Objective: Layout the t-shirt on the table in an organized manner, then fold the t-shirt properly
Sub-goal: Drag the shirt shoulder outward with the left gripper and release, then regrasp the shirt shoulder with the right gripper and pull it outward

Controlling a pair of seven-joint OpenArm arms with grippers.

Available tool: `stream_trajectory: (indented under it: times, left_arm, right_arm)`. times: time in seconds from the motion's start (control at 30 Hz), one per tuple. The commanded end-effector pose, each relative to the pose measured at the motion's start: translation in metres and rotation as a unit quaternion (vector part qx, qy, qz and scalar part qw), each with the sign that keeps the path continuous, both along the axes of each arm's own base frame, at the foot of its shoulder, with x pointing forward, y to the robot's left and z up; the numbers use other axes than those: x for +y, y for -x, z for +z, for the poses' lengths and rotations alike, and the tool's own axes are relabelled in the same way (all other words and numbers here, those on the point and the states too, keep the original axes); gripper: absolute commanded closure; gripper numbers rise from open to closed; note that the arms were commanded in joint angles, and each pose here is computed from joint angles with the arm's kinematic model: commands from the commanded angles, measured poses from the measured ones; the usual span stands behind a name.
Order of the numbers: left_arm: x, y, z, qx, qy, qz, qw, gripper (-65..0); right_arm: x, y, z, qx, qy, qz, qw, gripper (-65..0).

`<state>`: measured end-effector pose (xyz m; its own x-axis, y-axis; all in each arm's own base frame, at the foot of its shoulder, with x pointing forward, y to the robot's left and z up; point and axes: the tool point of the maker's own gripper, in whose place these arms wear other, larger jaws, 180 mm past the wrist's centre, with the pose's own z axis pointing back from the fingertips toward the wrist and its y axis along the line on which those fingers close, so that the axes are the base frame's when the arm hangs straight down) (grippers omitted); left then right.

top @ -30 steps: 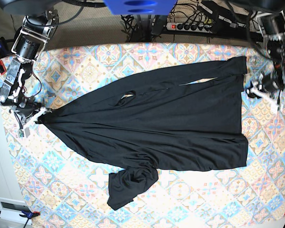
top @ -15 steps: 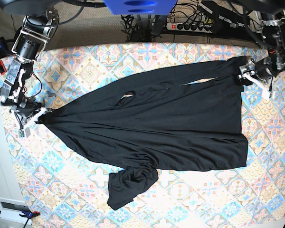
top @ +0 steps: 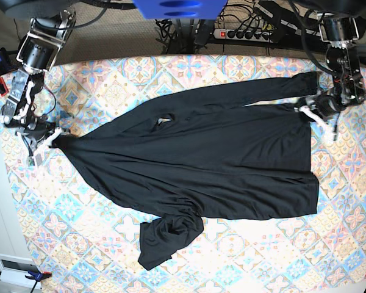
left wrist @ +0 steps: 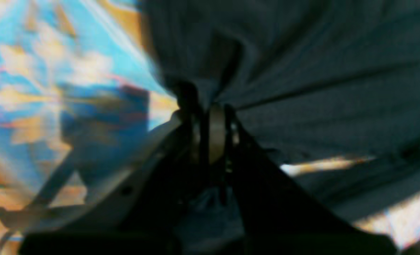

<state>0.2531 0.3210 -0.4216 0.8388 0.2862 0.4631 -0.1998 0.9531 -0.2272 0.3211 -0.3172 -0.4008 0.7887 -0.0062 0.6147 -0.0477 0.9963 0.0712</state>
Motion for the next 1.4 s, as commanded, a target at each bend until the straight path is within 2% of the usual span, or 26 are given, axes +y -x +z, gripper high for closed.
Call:
stream_trajectory:
  times: [0.0,0.1,0.2,0.4,0.53,0.6,0.73,0.87,0.97,1.1,1.37]
  left_arm:
    - [0.031,-0.003,0.012,-0.002,-0.034,0.024,0.999,-2.3]
    - [0.057,-0.003,0.017,-0.008,-0.046,0.055,0.997,-0.9]
    - [0.075,-0.004,0.02,-0.017,-0.06,0.065,0.996,-0.6]
    - [0.067,-0.002,0.012,0.0,-0.059,0.049,0.997,-4.3]
    - [0.065,0.003,0.008,0.009,-0.058,0.046,0.997,-8.6]
    - [0.065,0.01,0.004,0.017,-0.057,0.046,0.997,-11.4]
    - [0.067,0.013,0.003,0.02,-0.06,0.045,0.997,-19.3]
    - [0.065,0.012,0.005,0.016,-0.051,0.047,0.997,-25.8]
    - [0.063,0.019,0.007,0.012,-0.027,0.051,0.998,-28.1]
    - [0.049,0.023,0.017,-0.006,0.004,0.04,0.999,-28.8]
    - [0.04,0.023,0.022,-0.014,0.01,0.029,0.999,-28.9]
  right_arm:
    - [-0.009,-0.012,0.02,-0.032,0.013,0.001,0.9994,0.0]
    - [-0.009,-0.01,0.018,-0.029,0.013,0.001,0.9995,0.0]
    - [-0.009,-0.013,0.025,-0.038,0.018,0.004,0.9991,0.0]
    - [-0.008,-0.013,0.027,-0.038,0.021,0.007,0.999,0.0]
    - [-0.007,0.007,0.016,0.008,0.031,0.016,0.9994,-0.2]
    - [0.015,0.01,0.02,0.005,0.044,0.068,0.9967,-3.2]
    - [0.079,0.011,0.028,-0.011,0.065,0.188,0.98,-11.9]
    - [0.119,0.012,0.026,-0.014,0.065,0.248,0.9666,-16.8]
    - [0.138,0.013,0.021,-0.013,0.05,0.26,0.9643,-17.5]
    - [0.141,0.013,0.02,-0.014,0.047,0.262,0.964,-17.6]
    - [0.135,0.023,-0.003,0.022,0.032,0.251,0.9673,-21.5]
